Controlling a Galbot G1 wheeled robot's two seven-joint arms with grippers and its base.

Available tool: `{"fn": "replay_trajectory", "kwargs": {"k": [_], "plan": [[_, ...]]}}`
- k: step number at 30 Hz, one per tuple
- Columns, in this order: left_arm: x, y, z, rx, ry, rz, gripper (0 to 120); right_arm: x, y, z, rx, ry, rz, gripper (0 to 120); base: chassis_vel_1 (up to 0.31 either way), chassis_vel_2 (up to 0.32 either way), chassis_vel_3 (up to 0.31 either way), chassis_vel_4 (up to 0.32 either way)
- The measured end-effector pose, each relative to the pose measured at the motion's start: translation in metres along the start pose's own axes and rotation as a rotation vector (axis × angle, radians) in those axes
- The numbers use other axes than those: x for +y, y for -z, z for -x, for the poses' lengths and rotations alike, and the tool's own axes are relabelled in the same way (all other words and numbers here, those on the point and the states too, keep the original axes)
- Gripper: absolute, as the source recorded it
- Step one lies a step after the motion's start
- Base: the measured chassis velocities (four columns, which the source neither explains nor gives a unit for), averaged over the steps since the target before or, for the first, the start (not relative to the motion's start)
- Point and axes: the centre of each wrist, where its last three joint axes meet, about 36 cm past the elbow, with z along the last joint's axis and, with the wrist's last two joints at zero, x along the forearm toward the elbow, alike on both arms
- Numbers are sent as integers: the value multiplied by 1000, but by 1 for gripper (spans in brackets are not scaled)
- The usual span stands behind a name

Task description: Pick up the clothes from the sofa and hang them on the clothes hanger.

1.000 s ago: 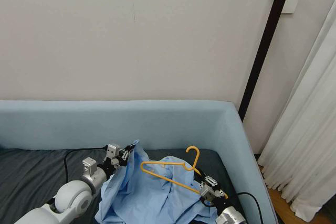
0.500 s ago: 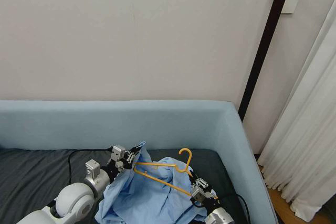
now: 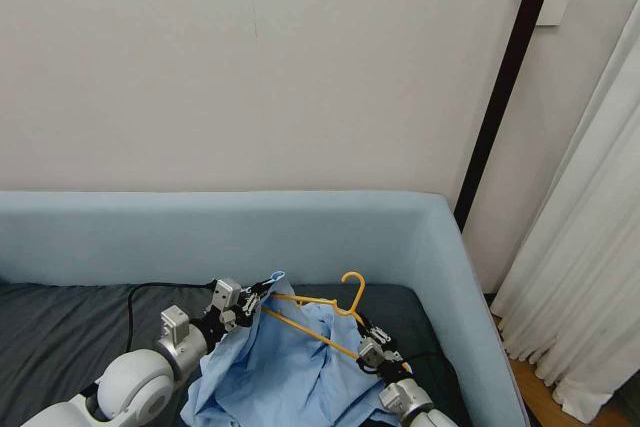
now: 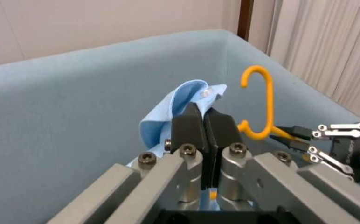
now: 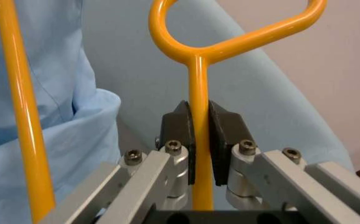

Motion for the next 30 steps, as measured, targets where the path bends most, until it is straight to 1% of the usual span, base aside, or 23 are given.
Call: {"fn": "replay_trajectory", "kwargs": {"k": [5,8,11,12,15,16,18,21,24,27,28,30], "plan": [[-3,10,-2,-13,-23,33,0,-18,-1,19,6,-44,-27,6,0,0,0,0],[-3,11,0,-17,-26,41,0,-18,2,23,0,-44,-29,6,0,0,0,0],[7,8,5,-15,0,47,0,-7,16,21,-59,-22,-50,6,0,0,0,0],[7,8,5,-15,0,47,0,-7,16,21,-59,-22,-50,6,0,0,0,0],[19,6,8,-7,24,61,0,0,24,23,-127,-14,-98,6,0,0,0,0],[19,6,8,-7,24,61,0,0,24,23,-127,-14,-98,6,0,0,0,0],[26,9,7,-5,36,66,0,-1,22,24,-148,-7,-119,6,0,0,0,0],[36,13,4,0,54,78,0,-11,13,23,-165,5,-142,6,0,0,0,0],[39,15,5,0,56,84,0,-14,15,25,-174,15,-134,6,0,0,0,0],[37,19,6,-2,44,88,0,-15,21,31,-190,22,-121,6,0,0,0,0],[30,23,12,-4,11,95,0,-10,27,39,-204,32,-120,6,0,0,0,0],[25,27,12,0,-19,106,0,-1,34,47,-217,44,-118,6,0,0,0,0]]}}
